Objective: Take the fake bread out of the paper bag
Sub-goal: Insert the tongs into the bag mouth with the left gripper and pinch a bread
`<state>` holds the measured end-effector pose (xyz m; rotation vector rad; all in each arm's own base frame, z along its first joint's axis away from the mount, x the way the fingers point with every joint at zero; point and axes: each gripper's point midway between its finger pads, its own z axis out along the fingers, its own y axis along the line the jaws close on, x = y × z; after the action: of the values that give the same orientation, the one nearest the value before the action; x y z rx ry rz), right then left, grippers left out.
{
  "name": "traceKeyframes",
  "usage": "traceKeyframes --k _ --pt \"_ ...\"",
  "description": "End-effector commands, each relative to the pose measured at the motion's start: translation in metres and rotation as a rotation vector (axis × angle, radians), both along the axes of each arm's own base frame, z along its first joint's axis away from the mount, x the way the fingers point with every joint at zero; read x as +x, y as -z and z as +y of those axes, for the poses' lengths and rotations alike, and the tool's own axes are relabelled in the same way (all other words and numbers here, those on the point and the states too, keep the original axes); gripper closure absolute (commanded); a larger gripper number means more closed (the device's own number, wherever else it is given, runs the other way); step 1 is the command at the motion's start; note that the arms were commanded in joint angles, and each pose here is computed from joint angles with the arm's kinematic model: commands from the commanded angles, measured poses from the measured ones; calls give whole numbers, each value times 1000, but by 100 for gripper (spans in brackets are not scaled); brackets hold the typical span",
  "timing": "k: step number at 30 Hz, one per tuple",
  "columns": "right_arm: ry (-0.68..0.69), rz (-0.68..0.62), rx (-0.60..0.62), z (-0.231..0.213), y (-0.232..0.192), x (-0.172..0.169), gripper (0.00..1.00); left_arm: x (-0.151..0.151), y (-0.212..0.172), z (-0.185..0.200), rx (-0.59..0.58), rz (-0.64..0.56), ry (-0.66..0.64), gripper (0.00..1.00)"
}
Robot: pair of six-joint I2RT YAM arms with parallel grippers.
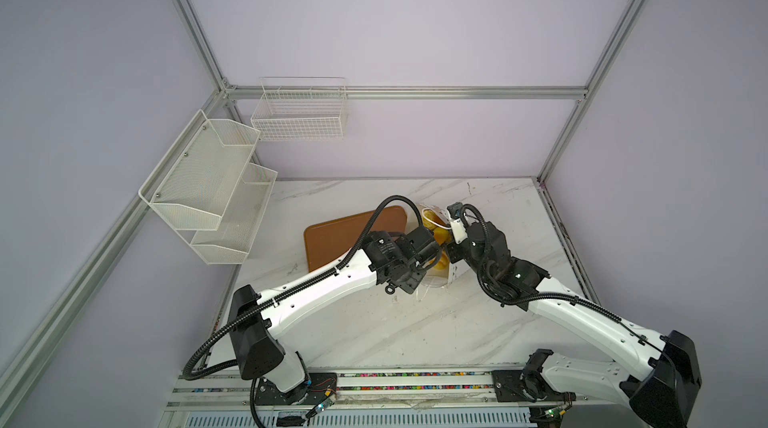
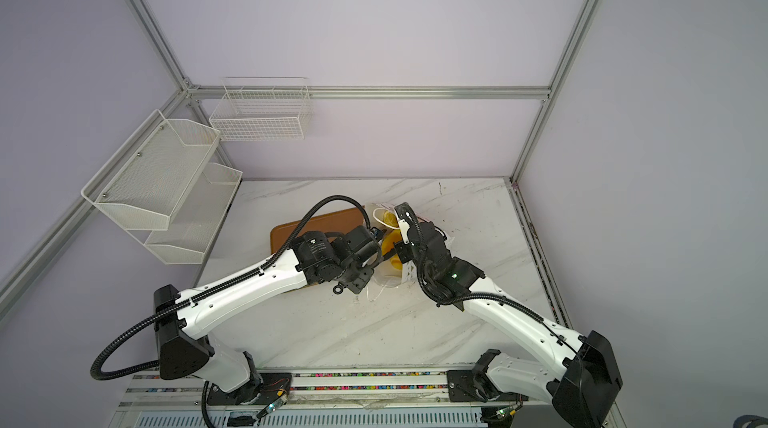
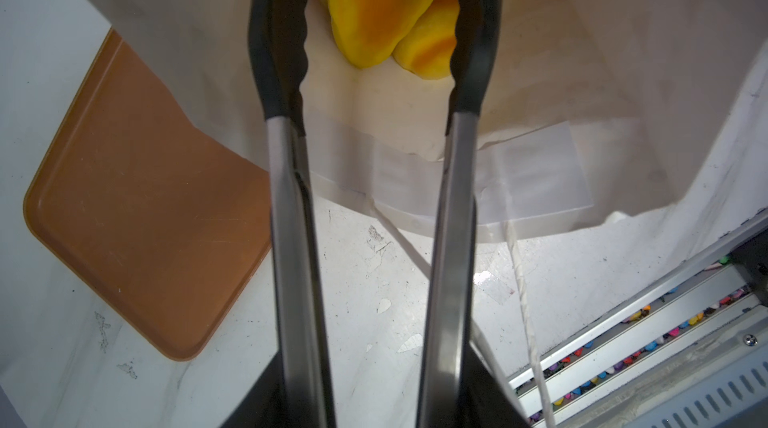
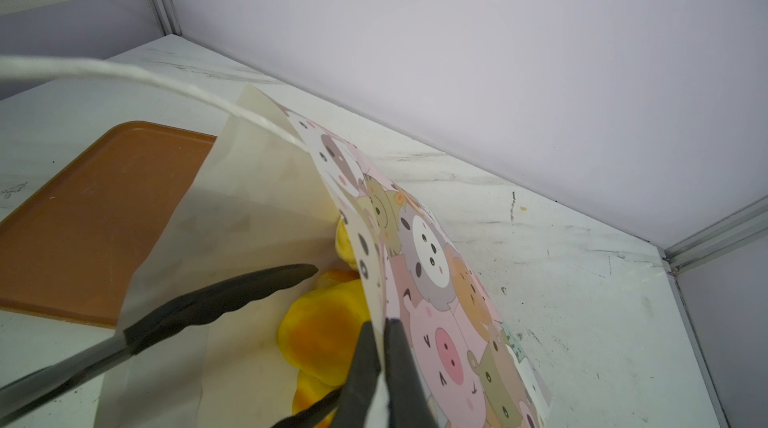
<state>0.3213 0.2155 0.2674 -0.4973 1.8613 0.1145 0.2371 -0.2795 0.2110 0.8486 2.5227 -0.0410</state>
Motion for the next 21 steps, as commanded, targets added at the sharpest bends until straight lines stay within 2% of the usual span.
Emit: traceKeyframes --k 1,17,21 --pt "-4 -58 77 2 -32 1 100 18 -53 -21 -139 -114 41 53" --pt "-9 -53 77 4 -32 1 100 53 -37 -36 -124 -99 40 53" --pt "-8 -53 78 4 -32 1 100 56 -36 -38 -123 -99 37 58"
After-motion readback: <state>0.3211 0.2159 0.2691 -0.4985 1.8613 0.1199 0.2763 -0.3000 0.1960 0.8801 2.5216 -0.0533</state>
